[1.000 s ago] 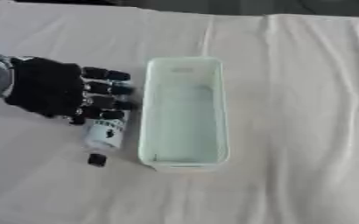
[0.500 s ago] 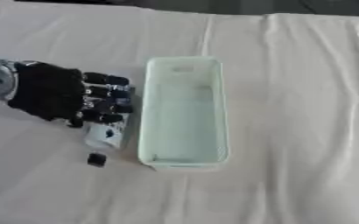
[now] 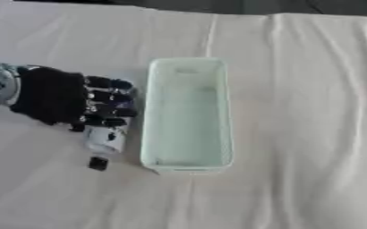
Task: Pick up objects on the table and place them in the box.
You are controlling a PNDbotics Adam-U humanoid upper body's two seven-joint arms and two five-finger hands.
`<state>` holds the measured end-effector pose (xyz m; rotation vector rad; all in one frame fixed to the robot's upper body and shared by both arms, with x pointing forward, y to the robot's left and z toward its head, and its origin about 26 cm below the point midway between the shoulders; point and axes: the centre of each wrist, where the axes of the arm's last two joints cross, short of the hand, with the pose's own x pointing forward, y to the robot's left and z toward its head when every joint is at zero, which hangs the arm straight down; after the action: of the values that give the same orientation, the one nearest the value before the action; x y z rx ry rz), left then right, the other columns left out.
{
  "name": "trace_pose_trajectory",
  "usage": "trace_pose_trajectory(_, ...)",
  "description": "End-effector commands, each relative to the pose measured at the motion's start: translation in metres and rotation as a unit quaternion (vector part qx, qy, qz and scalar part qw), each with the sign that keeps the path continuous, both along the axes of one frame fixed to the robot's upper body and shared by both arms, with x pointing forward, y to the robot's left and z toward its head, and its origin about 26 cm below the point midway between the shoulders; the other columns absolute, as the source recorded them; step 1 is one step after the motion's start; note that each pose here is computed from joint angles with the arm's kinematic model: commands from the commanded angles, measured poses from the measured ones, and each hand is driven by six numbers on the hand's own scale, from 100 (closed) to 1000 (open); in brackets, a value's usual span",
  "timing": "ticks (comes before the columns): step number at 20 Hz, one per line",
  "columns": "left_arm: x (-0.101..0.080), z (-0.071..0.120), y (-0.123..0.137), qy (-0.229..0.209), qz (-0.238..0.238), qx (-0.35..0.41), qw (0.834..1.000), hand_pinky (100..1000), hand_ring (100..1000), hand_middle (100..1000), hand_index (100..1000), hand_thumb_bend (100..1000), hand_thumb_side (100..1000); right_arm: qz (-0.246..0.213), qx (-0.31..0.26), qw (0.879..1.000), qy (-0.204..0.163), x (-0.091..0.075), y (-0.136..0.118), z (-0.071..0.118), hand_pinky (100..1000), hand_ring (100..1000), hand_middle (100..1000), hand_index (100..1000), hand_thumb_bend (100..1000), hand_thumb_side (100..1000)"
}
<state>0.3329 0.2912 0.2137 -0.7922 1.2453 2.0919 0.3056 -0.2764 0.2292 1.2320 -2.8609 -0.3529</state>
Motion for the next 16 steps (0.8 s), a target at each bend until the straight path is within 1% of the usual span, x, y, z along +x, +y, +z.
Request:
trace_pose_trajectory(1, 0.000, 0.005, 0.003, 0.027, -0.038, 0.002, 0.999, 1000, 872, 916, 900, 518, 368, 0.001, -0.007, 1.000, -0.015, -0.002, 0.000, 0.008, 172, 324, 430, 567, 100, 1000)
trace_pose_trajectory(12, 0.001, -0.004, 0.008, 0.037, -0.030, 0.009, 0.999, 991, 868, 911, 911, 518, 370, 0.006, -0.004, 1.000, -0.018, -0.001, 0.003, 0.011, 172, 324, 430, 568, 100, 1000)
trace_pose_trajectory(13, 0.001, -0.006, 0.008, 0.040, -0.030, 0.010, 0.999, 975, 864, 909, 919, 517, 370, 0.007, -0.003, 1.000, -0.018, -0.001, 0.003, 0.011, 173, 324, 430, 568, 100, 1000)
trace_pose_trajectory(14, 0.001, -0.008, 0.009, 0.042, -0.028, 0.011, 0.999, 985, 867, 910, 915, 519, 369, 0.008, -0.002, 1.000, -0.019, -0.001, 0.004, 0.012, 172, 324, 430, 568, 100, 1000)
trace_pose_trajectory(15, 0.002, -0.009, 0.009, 0.045, -0.028, 0.010, 0.999, 963, 860, 908, 920, 512, 373, 0.008, -0.002, 1.000, -0.018, 0.000, 0.004, 0.012, 172, 324, 431, 569, 100, 1000)
trace_pose_trajectory(16, 0.002, -0.011, 0.010, 0.047, -0.027, 0.009, 0.999, 975, 865, 909, 918, 518, 370, 0.008, -0.002, 1.000, -0.017, 0.000, 0.004, 0.012, 173, 324, 430, 568, 100, 1000)
